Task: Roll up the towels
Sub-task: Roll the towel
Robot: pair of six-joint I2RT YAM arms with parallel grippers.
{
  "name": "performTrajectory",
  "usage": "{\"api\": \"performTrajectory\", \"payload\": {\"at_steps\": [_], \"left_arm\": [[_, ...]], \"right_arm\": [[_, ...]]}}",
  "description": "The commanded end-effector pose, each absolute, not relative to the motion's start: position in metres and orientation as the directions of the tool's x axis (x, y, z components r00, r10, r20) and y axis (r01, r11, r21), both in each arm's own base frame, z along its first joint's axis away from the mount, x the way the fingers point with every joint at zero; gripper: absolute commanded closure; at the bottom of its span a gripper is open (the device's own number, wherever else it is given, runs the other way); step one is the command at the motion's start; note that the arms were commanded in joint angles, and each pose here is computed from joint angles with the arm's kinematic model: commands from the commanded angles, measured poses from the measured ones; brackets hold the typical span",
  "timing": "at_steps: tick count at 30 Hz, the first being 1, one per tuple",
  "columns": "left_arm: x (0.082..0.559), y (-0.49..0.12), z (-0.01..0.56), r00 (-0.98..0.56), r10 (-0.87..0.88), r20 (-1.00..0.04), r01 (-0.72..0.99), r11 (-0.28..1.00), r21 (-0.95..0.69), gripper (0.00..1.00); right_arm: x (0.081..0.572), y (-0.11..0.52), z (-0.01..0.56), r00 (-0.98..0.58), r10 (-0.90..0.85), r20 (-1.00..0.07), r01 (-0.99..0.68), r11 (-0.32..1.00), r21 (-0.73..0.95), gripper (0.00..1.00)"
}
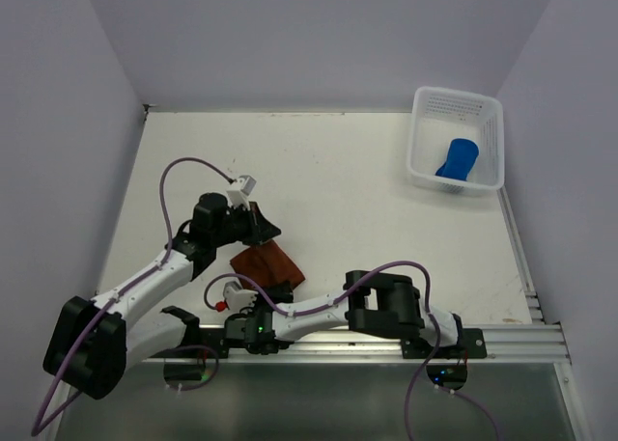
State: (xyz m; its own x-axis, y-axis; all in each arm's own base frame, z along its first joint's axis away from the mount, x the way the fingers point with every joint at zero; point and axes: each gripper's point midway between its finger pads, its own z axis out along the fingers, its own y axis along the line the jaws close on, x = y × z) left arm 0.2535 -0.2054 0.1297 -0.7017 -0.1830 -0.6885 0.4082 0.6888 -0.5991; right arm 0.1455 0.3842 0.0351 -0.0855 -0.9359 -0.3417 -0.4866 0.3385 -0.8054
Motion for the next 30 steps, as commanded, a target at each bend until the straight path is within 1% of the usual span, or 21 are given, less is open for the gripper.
{"api": "performTrajectory", "payload": {"at_steps": [1, 6, 9, 14, 16, 19, 20, 23, 25, 26, 28, 30], "left_arm": [[0.247, -0.211, 0.113, -0.758, -0.17, -0.629, 0.366, 0.688, -0.627, 1.0], [0.238, -0.201, 0.081, -0.81, -0.163, -0.563, 0.273, 0.745, -0.608, 1.0], [0.24, -0.19, 0.069, -0.81, -0.197, -0.553, 0.204, 0.788, -0.58, 1.0], [0.237, -0.181, 0.052, -0.82, -0.217, -0.529, 0.147, 0.815, -0.561, 1.0], [0.238, -0.178, 0.047, -0.822, -0.217, -0.526, 0.13, 0.829, -0.544, 1.0], [0.239, -0.173, 0.04, -0.822, -0.232, -0.521, 0.097, 0.843, -0.529, 1.0], [0.238, -0.171, 0.035, -0.827, -0.231, -0.513, 0.086, 0.849, -0.521, 1.0], [0.237, -0.171, 0.028, -0.836, -0.231, -0.497, 0.073, 0.852, -0.518, 1.0], [0.237, -0.17, 0.026, -0.837, -0.232, -0.496, 0.068, 0.854, -0.515, 1.0], [0.236, -0.17, 0.025, -0.837, -0.237, -0.493, 0.061, 0.855, -0.515, 1.0], [0.235, -0.167, 0.022, -0.837, -0.239, -0.491, 0.052, 0.86, -0.507, 1.0], [0.234, -0.166, 0.02, -0.84, -0.241, -0.486, 0.046, 0.861, -0.506, 1.0]], "right_arm": [[0.139, 0.395, 0.033, -0.092, -0.924, -0.37, -0.522, 0.361, -0.773, 1.0], [0.138, 0.393, 0.033, -0.105, -0.913, -0.394, -0.53, 0.387, -0.755, 1.0], [0.138, 0.393, 0.034, -0.114, -0.901, -0.419, -0.524, 0.412, -0.745, 0.97], [0.139, 0.396, 0.042, -0.136, -0.855, -0.5, -0.517, 0.492, -0.7, 0.93], [0.139, 0.397, 0.044, -0.138, -0.845, -0.516, -0.511, 0.507, -0.694, 0.86], [0.143, 0.398, 0.055, -0.137, -0.829, -0.542, -0.491, 0.532, -0.69, 0.81], [0.143, 0.398, 0.063, -0.133, -0.818, -0.559, -0.484, 0.546, -0.684, 0.75], [0.146, 0.399, 0.076, -0.14, -0.781, -0.608, -0.476, 0.592, -0.651, 0.65], [0.147, 0.4, 0.089, -0.153, -0.74, -0.655, -0.473, 0.637, -0.609, 0.6], [0.148, 0.398, 0.092, -0.159, -0.727, -0.668, -0.47, 0.651, -0.597, 0.55], [0.148, 0.398, 0.106, -0.165, -0.684, -0.71, -0.469, 0.688, -0.554, 0.51], [0.149, 0.394, 0.11, -0.175, -0.665, -0.726, -0.47, 0.704, -0.532, 0.46]]}}
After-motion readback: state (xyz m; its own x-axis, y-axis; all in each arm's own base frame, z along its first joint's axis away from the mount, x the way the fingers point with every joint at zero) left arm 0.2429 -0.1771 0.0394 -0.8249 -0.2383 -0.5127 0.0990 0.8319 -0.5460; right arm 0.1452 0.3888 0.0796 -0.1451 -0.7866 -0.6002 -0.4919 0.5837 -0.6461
